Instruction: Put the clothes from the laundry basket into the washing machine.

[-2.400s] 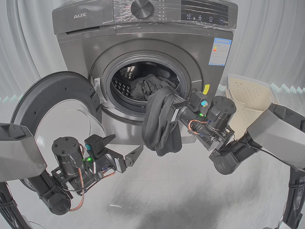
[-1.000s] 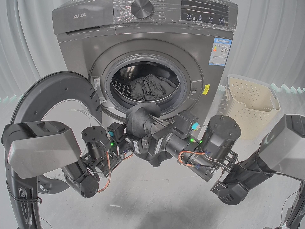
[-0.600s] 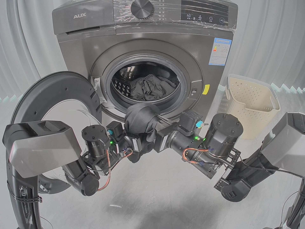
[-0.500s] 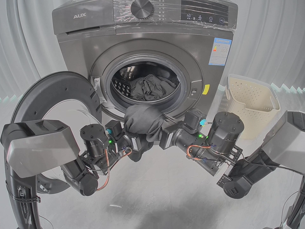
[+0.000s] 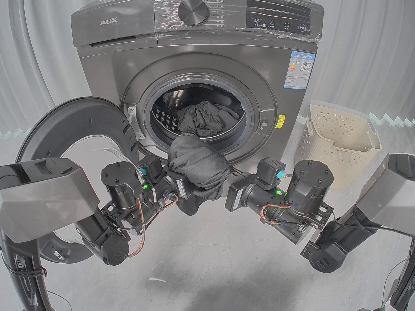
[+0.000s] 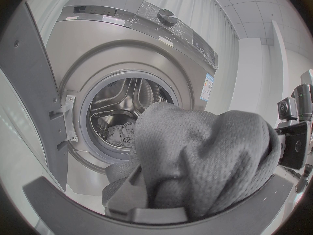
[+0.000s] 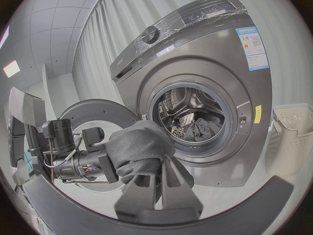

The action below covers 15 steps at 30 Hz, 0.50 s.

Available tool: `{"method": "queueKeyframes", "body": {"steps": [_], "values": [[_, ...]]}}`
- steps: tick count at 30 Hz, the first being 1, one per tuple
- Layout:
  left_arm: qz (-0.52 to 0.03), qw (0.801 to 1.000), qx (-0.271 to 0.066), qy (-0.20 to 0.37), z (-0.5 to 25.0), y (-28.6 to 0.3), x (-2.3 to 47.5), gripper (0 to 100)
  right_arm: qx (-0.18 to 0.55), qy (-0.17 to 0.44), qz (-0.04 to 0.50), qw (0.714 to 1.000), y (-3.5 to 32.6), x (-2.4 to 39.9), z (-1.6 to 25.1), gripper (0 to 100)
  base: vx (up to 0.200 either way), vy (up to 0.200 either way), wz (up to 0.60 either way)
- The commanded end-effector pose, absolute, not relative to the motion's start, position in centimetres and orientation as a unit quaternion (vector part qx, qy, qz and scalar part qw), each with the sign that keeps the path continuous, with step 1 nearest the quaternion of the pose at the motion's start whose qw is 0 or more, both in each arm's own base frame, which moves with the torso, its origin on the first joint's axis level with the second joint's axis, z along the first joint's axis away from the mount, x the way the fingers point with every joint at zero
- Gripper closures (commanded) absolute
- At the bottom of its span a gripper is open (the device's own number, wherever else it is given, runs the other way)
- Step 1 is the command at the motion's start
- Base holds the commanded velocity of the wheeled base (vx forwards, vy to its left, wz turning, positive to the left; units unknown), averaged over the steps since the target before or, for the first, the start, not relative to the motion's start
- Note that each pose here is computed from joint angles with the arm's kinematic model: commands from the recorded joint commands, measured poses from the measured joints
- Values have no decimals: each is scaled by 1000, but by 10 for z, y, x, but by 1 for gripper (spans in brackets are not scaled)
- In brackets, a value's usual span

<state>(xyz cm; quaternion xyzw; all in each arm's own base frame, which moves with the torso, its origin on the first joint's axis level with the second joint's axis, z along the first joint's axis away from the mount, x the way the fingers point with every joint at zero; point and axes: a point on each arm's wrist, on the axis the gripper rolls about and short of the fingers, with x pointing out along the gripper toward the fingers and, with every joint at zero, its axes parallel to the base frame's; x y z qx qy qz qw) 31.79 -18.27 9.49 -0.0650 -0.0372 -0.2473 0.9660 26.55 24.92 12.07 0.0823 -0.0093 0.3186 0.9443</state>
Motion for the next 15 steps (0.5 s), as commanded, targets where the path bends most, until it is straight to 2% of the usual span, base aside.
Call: {"method": "queueKeyframes", "body": {"steps": [1, 2, 6, 12, 15], "values": [[-248, 965, -67, -44, 101, -182, 315, 100, 82, -9, 320, 944, 249, 264, 121, 100, 0, 0, 0], [-248, 965, -68, -45, 102, -182, 315, 100, 82, -8, 320, 944, 249, 264, 121, 0, 0, 0, 0], [-248, 965, -68, -48, 107, -178, 310, 100, 80, -3, 319, 944, 247, 262, 119, 0, 0, 0, 0], [-248, 965, -70, -41, 117, -164, 291, 100, 24, 90, 319, 943, 215, 230, 83, 0, 0, 0, 0], [-250, 964, -81, -39, 123, -158, 281, 100, -2, 147, 330, 933, 199, 209, 61, 0, 0, 0, 0]]}}
